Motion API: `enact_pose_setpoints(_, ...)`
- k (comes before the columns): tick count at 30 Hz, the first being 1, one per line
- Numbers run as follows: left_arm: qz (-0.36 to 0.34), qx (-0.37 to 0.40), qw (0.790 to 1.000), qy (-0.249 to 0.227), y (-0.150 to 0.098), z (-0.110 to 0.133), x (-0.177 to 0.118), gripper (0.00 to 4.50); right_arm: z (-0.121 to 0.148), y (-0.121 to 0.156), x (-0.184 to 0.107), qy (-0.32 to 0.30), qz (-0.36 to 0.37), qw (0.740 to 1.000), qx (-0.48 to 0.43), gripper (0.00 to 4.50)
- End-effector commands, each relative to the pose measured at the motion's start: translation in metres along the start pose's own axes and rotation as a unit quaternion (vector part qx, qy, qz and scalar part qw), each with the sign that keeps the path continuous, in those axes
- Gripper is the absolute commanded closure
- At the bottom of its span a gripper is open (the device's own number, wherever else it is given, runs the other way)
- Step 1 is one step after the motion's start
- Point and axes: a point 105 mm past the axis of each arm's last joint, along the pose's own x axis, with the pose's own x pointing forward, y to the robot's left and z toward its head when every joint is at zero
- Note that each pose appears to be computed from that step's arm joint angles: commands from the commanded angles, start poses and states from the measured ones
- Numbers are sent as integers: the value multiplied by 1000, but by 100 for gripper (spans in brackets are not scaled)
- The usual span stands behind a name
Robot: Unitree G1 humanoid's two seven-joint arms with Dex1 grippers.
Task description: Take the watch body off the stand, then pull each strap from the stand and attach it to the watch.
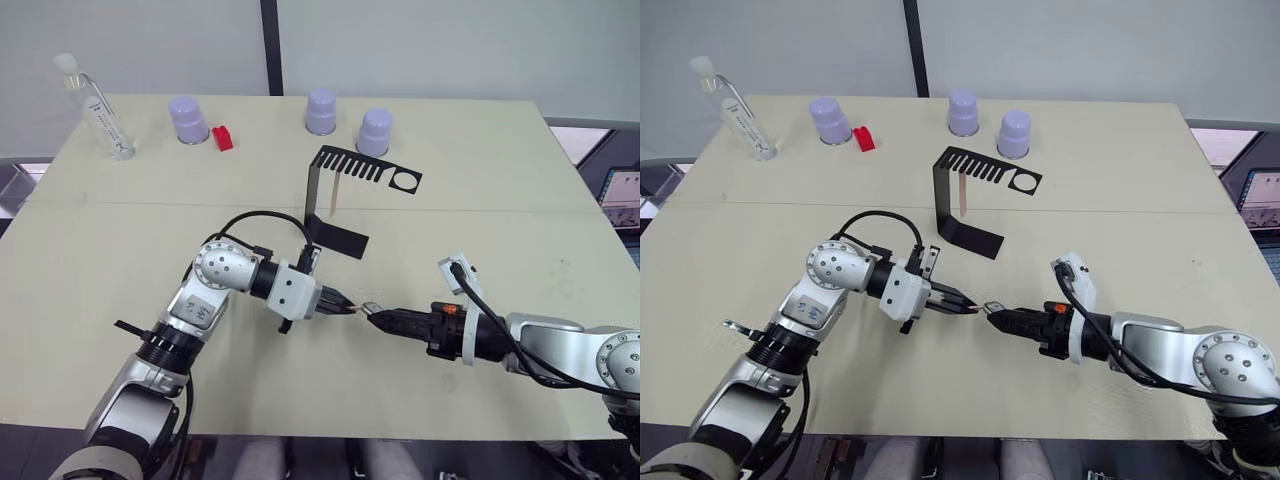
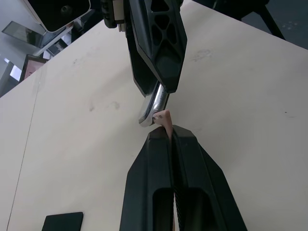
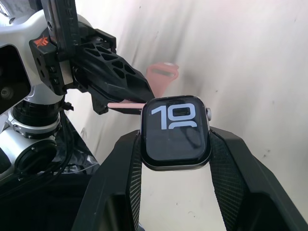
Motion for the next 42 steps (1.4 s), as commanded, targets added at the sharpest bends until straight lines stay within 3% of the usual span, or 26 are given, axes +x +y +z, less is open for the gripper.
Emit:
enact_pose_setpoints(1, 1, 20, 1000, -17, 5, 11, 9, 450, 1, 19, 3, 5, 42, 999, -17, 301)
enact_pose_setpoints(42, 8, 35, 999, -11, 10, 10, 29, 450, 4, 22, 6, 34, 40, 997, -49, 301)
